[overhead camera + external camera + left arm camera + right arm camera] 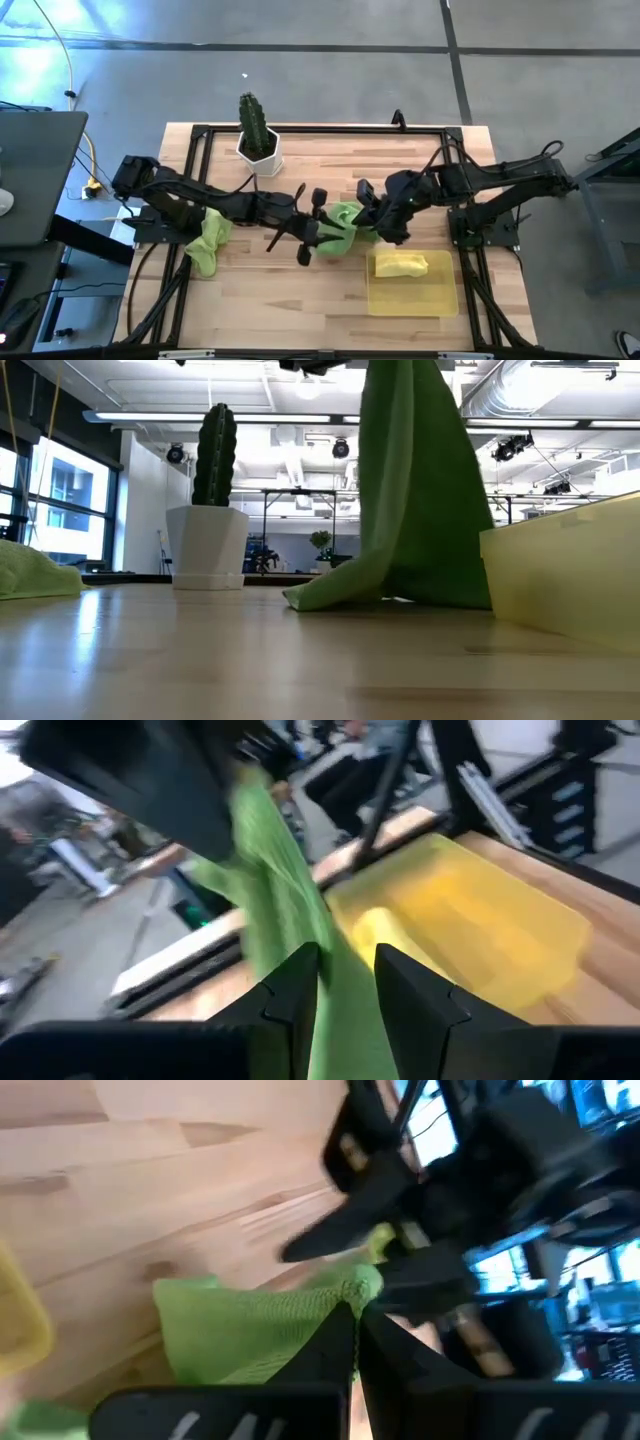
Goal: Roll microfiber towels into tight, uniform cylinder then place into a basket
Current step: Fold the green towel
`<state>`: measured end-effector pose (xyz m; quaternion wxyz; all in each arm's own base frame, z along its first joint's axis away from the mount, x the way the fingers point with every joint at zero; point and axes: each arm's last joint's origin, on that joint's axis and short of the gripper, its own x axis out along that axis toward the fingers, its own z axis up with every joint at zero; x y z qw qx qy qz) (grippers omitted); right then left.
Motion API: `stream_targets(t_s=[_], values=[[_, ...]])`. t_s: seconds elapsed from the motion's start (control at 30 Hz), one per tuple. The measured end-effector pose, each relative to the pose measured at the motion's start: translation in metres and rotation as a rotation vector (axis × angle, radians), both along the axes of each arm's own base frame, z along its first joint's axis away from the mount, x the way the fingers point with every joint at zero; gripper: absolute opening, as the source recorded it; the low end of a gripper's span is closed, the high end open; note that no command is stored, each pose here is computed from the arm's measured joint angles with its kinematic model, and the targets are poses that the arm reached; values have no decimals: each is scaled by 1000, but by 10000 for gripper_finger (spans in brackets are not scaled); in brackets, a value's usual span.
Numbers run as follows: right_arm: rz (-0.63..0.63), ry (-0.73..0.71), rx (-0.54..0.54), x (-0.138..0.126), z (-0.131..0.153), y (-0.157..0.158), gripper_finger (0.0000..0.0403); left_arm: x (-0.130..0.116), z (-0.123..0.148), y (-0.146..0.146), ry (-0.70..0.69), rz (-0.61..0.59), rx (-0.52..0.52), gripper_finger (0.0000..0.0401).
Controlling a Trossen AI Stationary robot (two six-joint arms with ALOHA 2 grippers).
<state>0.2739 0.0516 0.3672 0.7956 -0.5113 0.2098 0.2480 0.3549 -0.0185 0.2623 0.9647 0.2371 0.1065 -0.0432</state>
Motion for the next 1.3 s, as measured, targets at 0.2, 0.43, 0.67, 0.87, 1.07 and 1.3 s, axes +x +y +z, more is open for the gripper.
stream_targets(t_s=[0.2,0.43,0.67,0.87,1.07,1.3], values=[[-36,-30,-61,1,2,-2,0,3,-12,1,66,13,-5,93],[-104,-71,-99,0,17,-5,0,-2,-24,1,199,32,-51,93],[-107,-123,-85,-1,32,-5,0,-4,-29,1,253,55,-84,92],[-196,-147,-3,0,34,-6,0,-5,-30,6,258,204,-154,94],[-435,-175,-12,0,35,-12,0,-9,-35,1,287,365,-92,110],[-465,-180,-16,0,35,-12,0,-11,-40,2,311,461,-167,147]])
